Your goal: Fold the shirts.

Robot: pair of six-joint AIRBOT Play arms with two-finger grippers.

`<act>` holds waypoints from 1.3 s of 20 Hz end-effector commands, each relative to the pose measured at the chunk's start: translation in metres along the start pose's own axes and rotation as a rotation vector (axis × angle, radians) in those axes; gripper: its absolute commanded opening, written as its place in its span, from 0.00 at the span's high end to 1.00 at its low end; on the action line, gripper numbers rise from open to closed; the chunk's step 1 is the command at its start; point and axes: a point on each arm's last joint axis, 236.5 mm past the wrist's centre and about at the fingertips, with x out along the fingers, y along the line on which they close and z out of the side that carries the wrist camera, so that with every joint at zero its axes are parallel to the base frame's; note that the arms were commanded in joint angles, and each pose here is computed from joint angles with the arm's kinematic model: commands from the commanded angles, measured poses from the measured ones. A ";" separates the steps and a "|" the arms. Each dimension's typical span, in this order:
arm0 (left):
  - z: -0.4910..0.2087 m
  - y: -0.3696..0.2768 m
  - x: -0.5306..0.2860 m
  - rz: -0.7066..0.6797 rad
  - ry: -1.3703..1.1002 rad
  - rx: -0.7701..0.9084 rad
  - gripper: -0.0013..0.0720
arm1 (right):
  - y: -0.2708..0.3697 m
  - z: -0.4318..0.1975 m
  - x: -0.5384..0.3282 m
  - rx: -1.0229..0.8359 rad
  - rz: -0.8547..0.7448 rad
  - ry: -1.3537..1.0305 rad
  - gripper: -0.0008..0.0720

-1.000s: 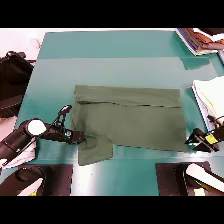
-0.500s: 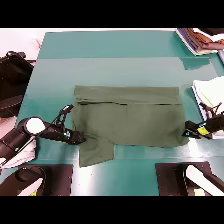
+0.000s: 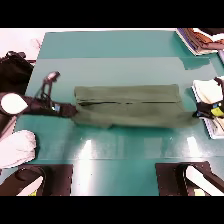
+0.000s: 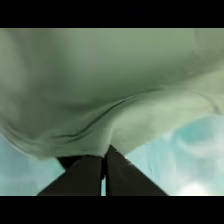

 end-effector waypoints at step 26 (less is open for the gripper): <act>0.115 -0.010 0.121 -0.084 0.026 -0.004 0.95 | -0.046 0.112 0.102 0.181 0.306 0.054 0.26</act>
